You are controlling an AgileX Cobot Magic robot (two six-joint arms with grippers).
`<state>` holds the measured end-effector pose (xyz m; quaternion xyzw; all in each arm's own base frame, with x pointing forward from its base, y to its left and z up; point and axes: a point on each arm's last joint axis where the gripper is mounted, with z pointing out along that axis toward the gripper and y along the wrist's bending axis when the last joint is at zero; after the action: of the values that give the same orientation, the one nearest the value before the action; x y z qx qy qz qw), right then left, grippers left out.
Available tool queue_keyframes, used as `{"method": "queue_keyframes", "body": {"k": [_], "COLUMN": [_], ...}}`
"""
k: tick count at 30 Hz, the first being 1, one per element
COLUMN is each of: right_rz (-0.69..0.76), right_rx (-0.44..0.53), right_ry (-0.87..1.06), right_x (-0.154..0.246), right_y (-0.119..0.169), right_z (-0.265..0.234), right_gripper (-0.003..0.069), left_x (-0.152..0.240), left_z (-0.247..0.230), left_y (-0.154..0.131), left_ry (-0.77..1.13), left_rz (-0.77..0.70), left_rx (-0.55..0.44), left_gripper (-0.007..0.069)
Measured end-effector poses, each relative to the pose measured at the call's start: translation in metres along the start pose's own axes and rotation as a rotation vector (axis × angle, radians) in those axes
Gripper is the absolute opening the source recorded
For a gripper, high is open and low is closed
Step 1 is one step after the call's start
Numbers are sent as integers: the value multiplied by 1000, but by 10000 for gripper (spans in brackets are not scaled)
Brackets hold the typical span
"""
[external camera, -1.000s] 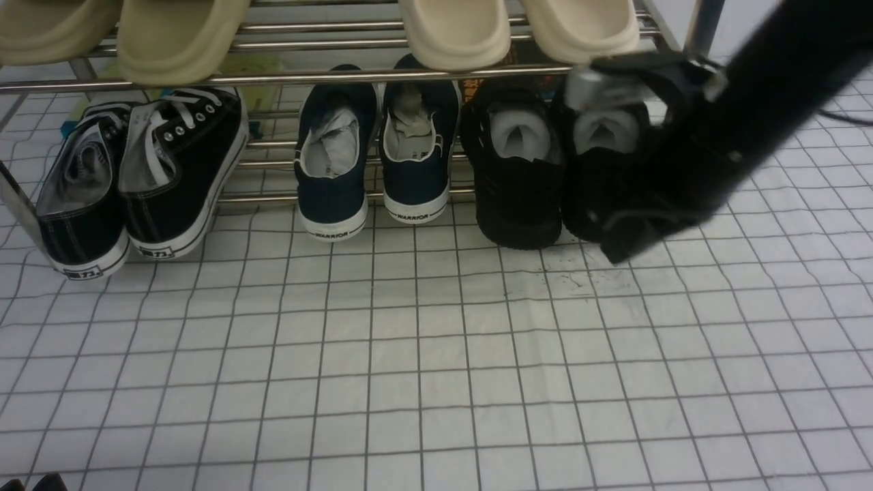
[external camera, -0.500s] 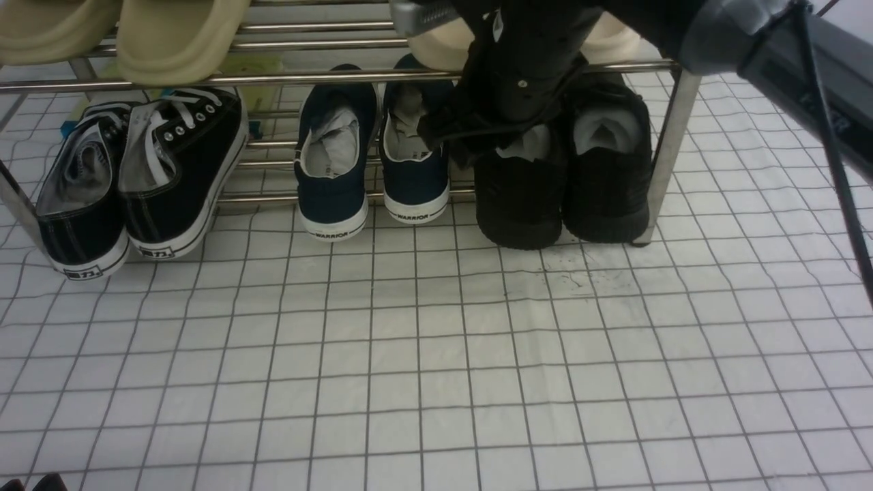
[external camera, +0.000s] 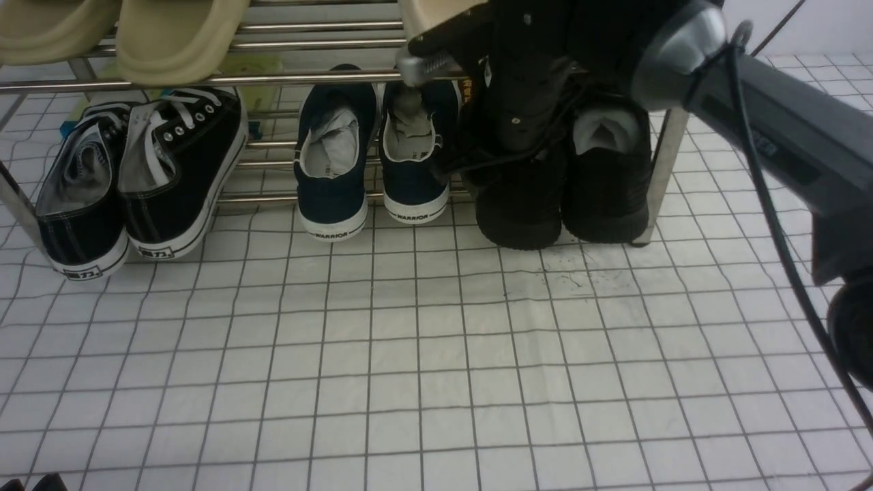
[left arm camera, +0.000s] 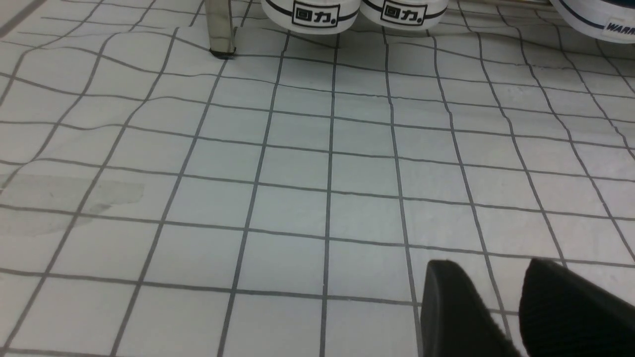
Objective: Take the shoes off the shelf with your hand from the white checkered tablecloth.
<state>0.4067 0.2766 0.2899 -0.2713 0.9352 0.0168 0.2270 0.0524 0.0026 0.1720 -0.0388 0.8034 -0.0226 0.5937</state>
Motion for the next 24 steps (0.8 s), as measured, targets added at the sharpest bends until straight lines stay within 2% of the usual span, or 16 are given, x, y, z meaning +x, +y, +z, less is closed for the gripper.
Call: {"method": "queue_keyframes", "body": {"k": [4, 5, 6, 7, 9, 12, 15, 18, 21, 24], "right_rz": [-2, -3, -4, -4, -8, 3, 26, 31, 23, 14], "right_rx": [3, 4, 7, 9, 20, 12, -30, -85, -114, -123], "right_ry": [11, 11, 11, 10, 9, -2, -24, -68, -64, 5], "right_x": [1, 1, 1, 1, 1, 0, -1, 5, 19, 53], "right_y": [0, 0, 0, 0, -1, -1, 8, 32, 50, 69], "right_z": [6, 6, 6, 6, 6, 0, -15, -54, -78, -96], "right_gripper": [411, 363, 281, 268, 76, 4, 4, 6, 7, 7], "left_x": [0, 0, 0, 0, 0, 0, 0, 0, 0, 0], "left_z": [0, 0, 0, 0, 0, 0, 0, 0, 0, 0], "left_y": [0, 0, 0, 0, 0, 0, 0, 0, 0, 0], "left_ry": [0, 0, 0, 0, 0, 0, 0, 0, 0, 0], "left_rz": [0, 0, 0, 0, 0, 0, 0, 0, 0, 0], "left_rx": [0, 0, 0, 0, 0, 0, 0, 0, 0, 0], "left_gripper": [240, 240, 240, 240, 240, 240, 240, 240, 240, 240]}}
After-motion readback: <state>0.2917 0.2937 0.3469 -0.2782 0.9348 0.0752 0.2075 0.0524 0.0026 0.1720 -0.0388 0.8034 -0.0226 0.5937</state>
